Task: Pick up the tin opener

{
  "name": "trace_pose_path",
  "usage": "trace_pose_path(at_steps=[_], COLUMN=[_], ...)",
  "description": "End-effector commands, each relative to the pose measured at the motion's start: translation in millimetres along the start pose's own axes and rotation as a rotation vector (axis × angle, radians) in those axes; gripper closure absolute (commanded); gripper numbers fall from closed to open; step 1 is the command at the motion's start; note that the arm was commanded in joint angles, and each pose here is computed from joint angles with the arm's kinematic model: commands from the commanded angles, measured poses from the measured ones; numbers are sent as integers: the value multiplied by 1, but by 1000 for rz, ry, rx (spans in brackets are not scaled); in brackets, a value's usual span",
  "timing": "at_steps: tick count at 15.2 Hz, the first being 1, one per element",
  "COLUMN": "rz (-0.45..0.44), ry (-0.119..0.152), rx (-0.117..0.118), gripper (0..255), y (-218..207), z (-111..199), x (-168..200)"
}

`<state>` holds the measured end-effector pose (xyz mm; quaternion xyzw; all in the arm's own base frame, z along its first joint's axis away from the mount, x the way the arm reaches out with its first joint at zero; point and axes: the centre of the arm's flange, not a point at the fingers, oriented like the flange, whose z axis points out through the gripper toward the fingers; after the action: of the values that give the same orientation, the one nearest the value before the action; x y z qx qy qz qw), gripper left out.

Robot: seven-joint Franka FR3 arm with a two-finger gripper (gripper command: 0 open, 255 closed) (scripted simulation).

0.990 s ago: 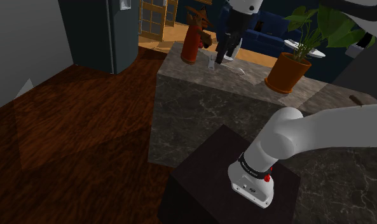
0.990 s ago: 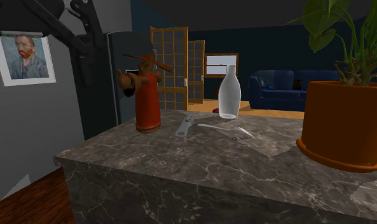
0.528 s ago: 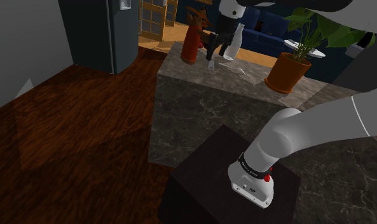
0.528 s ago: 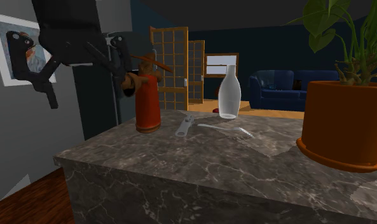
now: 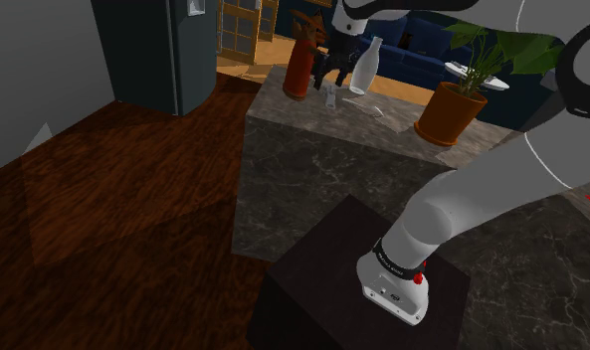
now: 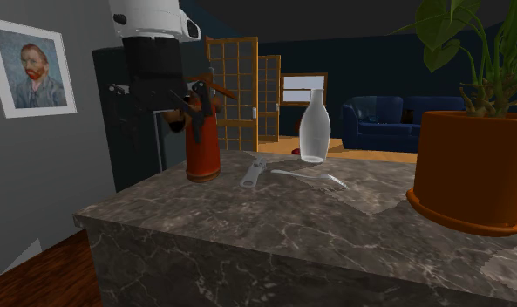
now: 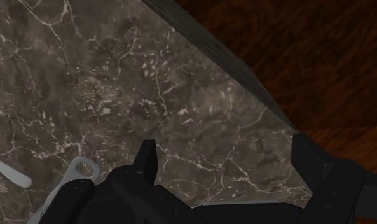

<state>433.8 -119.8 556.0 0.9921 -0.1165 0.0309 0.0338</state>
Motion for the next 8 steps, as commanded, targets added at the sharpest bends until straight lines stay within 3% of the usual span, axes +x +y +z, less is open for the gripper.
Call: trace_pose_path(at_steps=[1,8], rz=[45,198], ry=[3,11], rx=[0,1], gripper=[0,0], y=[16,78], z=[10,46], x=[18,75])
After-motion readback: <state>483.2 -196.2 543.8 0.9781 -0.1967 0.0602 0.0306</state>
